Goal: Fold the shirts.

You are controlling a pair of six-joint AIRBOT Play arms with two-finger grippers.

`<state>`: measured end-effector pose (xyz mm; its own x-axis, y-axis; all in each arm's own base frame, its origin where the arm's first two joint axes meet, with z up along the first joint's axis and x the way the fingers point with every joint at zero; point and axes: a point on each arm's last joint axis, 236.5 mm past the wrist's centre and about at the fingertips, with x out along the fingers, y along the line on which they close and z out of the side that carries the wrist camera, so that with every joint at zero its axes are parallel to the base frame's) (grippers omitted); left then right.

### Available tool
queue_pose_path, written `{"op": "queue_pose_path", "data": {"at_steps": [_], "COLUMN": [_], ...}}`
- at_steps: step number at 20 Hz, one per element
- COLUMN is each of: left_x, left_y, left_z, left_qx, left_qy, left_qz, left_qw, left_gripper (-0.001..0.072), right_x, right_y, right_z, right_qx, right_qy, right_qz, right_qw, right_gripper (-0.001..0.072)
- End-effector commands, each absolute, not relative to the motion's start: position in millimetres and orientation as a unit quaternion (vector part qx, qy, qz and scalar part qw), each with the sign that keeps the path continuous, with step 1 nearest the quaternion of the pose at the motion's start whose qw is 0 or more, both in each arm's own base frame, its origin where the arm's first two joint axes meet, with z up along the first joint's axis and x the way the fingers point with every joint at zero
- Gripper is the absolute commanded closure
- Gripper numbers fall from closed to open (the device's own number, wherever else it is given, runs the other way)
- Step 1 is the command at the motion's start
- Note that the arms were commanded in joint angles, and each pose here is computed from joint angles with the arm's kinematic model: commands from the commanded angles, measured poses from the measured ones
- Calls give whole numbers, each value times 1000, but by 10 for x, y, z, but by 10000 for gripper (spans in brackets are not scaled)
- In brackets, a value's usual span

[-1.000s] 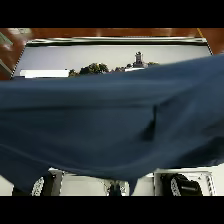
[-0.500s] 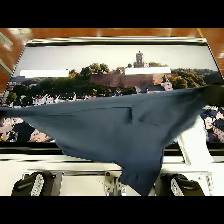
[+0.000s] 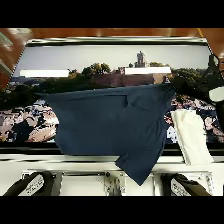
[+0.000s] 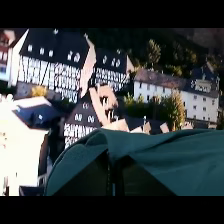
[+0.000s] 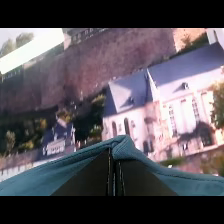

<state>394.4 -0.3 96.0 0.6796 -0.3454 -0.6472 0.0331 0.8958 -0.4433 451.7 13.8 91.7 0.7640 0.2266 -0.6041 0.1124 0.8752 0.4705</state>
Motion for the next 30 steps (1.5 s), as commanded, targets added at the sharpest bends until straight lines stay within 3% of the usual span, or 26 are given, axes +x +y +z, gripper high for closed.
{"op": "queue_pose_path", "data": {"at_steps": [1, 4, 7, 11, 19, 22, 26, 30], "left_x": [4589, 4958, 5271, 5423, 5217, 4938, 4510, 4390], "left_y": [47, 91, 243, 298, 11, -150, -46, -44], "left_z": [791, 601, 508, 220, -350, -472, -751, -830], "left_qx": [-217, -212, -205, -209, -233, -202, -171, -195], "left_qy": [343, 332, 304, 315, 405, 464, 558, 585], "left_qz": [-99, -76, -39, -23, -67, -117, -100, -80], "left_qw": [908, 916, 930, 925, 881, 855, 806, 784], "left_gripper": [672, 672, 672, 672, 672, 672, 672, 672], "right_x": [4815, 5043, 5360, 5576, 5394, 5230, 4826, 4328], "right_y": [32, 51, 235, 273, 578, 711, 824, 854], "right_z": [614, 495, 601, 516, -150, -211, -523, -898], "right_qx": [249, 195, 99, 92, 158, 167, 221, 207], "right_qy": [324, 296, 215, 160, 279, 325, 435, 547], "right_qz": [19, 15, 12, -26, 9, 38, 61, 51], "right_qw": [912, 935, 971, 982, 947, 930, 871, 809], "right_gripper": [657, 656, 657, 657, 656, 656, 657, 657]}}
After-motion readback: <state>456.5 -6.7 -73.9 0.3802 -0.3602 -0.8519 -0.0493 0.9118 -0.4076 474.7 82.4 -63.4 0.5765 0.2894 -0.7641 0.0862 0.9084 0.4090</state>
